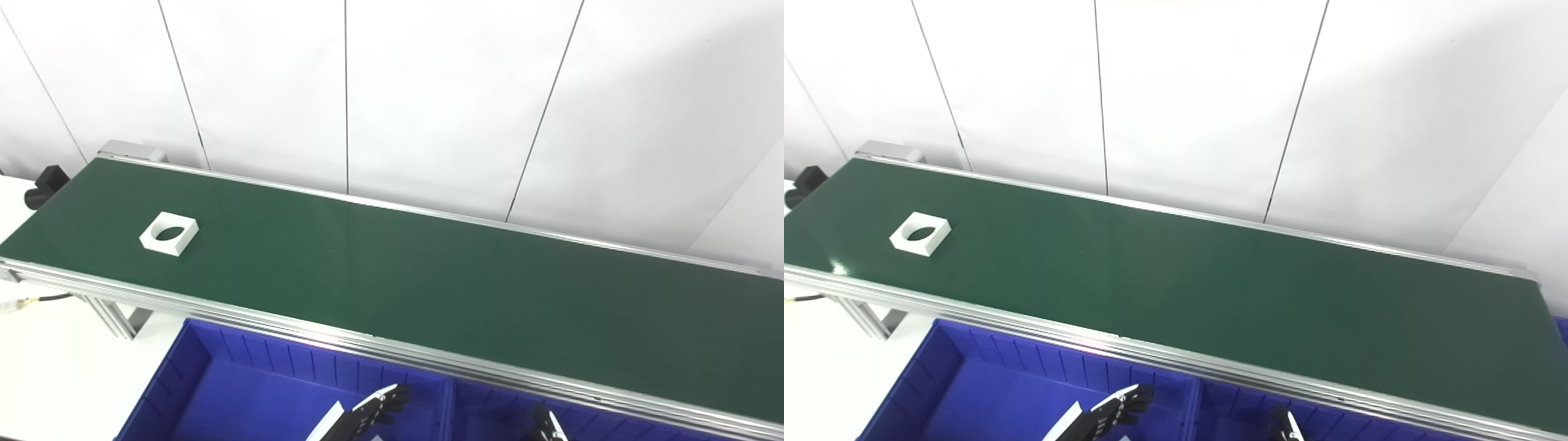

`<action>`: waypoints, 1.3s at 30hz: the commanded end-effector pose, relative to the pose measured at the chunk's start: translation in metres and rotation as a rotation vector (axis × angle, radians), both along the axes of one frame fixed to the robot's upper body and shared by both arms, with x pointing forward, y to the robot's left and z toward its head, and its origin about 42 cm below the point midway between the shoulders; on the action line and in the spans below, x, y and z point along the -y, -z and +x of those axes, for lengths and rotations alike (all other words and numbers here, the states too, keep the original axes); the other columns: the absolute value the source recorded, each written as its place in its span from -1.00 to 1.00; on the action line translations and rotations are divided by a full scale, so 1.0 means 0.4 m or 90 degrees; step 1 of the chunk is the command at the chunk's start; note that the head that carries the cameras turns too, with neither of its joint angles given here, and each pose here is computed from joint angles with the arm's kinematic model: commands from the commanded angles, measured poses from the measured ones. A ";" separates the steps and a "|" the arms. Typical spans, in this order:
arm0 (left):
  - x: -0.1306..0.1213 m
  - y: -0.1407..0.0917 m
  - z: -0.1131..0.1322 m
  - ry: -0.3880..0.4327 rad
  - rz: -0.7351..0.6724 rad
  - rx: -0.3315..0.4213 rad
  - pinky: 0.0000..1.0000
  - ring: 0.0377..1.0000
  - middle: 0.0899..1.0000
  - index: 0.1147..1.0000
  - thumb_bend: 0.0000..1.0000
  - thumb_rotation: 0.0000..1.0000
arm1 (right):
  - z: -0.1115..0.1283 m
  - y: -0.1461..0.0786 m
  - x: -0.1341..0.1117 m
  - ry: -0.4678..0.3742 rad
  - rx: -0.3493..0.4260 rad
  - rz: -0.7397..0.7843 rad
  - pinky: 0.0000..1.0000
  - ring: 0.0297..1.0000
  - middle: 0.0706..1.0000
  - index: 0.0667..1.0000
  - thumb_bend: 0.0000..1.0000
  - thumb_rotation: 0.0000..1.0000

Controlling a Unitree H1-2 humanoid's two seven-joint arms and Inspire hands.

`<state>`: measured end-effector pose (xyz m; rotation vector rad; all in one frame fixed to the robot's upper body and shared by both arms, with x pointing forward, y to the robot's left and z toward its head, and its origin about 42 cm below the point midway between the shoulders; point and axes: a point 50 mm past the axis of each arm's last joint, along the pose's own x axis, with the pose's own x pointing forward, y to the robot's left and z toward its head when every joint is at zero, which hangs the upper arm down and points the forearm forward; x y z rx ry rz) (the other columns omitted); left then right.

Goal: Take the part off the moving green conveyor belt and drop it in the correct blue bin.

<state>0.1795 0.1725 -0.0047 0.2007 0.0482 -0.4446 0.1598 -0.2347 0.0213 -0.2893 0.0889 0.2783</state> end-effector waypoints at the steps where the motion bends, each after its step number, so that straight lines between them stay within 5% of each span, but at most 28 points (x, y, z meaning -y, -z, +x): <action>1: -0.006 -0.016 0.016 0.000 -0.008 0.034 0.68 0.74 0.76 0.75 0.61 0.08 | 0.011 -0.027 -0.006 -0.003 0.048 0.008 0.77 0.88 0.93 0.97 0.76 -0.32; 11: -0.008 -0.017 0.020 0.007 0.001 0.040 0.65 0.74 0.77 0.76 0.63 0.10 | 0.013 -0.019 -0.010 -0.001 0.053 0.007 0.60 0.81 0.88 0.92 0.80 -0.36; 22: -0.001 -0.049 0.038 -0.008 -0.038 0.060 0.64 0.73 0.77 0.75 0.63 0.01 | 0.023 -0.011 -0.006 -0.002 0.059 0.009 0.71 0.84 0.87 0.91 0.82 -0.39; 28: -0.013 -0.153 0.068 -0.030 -0.071 0.156 0.70 0.75 0.75 0.72 0.72 0.12 | 0.026 -0.013 -0.004 -0.005 0.062 0.010 0.67 0.83 0.88 0.92 0.82 -0.39; 32: -0.040 -0.254 0.136 -0.040 -0.054 0.268 0.64 0.71 0.72 0.71 0.71 0.11 | 0.033 -0.009 -0.006 -0.001 0.069 0.014 0.65 0.80 0.86 0.90 0.85 -0.38; 39: -0.118 -0.373 0.207 -0.084 -0.023 0.391 0.72 0.76 0.78 0.78 0.57 -0.33 | 0.038 -0.011 -0.010 -0.004 0.069 0.012 0.61 0.79 0.86 0.90 0.85 -0.36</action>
